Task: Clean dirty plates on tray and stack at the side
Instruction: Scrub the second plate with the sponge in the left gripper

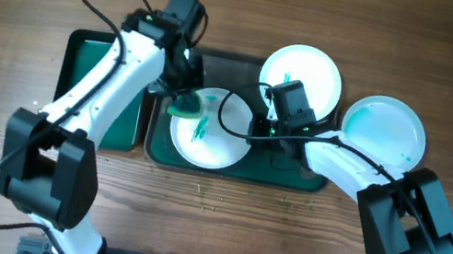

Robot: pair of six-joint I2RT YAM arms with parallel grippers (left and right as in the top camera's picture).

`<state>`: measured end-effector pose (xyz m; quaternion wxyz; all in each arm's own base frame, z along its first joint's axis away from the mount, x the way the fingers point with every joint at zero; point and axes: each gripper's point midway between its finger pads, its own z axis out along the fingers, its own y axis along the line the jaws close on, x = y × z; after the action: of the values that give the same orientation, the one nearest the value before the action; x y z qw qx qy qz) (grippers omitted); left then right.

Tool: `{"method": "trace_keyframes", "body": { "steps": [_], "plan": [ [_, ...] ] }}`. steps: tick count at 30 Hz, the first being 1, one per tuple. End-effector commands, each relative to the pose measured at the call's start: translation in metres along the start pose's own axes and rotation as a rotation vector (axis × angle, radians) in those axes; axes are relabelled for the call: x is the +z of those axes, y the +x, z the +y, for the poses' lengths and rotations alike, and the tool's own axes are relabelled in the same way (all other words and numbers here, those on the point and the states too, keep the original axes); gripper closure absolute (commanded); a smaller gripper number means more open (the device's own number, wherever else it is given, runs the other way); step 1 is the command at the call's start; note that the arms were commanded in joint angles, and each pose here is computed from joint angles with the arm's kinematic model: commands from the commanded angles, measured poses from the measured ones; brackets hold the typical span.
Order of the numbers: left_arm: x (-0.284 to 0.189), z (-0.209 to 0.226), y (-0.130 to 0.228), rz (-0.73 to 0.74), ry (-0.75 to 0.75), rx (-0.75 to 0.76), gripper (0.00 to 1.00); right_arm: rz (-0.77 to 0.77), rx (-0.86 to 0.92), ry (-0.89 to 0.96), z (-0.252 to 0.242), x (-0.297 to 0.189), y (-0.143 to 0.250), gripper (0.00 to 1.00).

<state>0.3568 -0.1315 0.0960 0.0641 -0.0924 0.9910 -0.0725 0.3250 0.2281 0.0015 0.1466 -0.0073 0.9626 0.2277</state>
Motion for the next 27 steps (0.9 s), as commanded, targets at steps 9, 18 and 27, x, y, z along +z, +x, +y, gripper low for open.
{"method": "trace_keyframes", "body": {
  "steps": [9, 18, 27],
  "plan": [
    [0.091, -0.008, 0.057, 0.117, 0.045, 0.193, 0.96, 0.025, 0.003, -0.005, 0.0, 0.005, 0.004, 0.96],
    [0.089, -0.055, 0.084, 0.217, 0.382, 0.492, 0.96, 0.037, -0.007, -0.015, 0.001, 0.005, 0.006, 0.96],
    [0.092, 0.064, 0.034, -0.031, -0.363, -0.029, 0.96, 0.037, -0.008, -0.014, 0.001, 0.005, 0.006, 0.96]
  ]
}}
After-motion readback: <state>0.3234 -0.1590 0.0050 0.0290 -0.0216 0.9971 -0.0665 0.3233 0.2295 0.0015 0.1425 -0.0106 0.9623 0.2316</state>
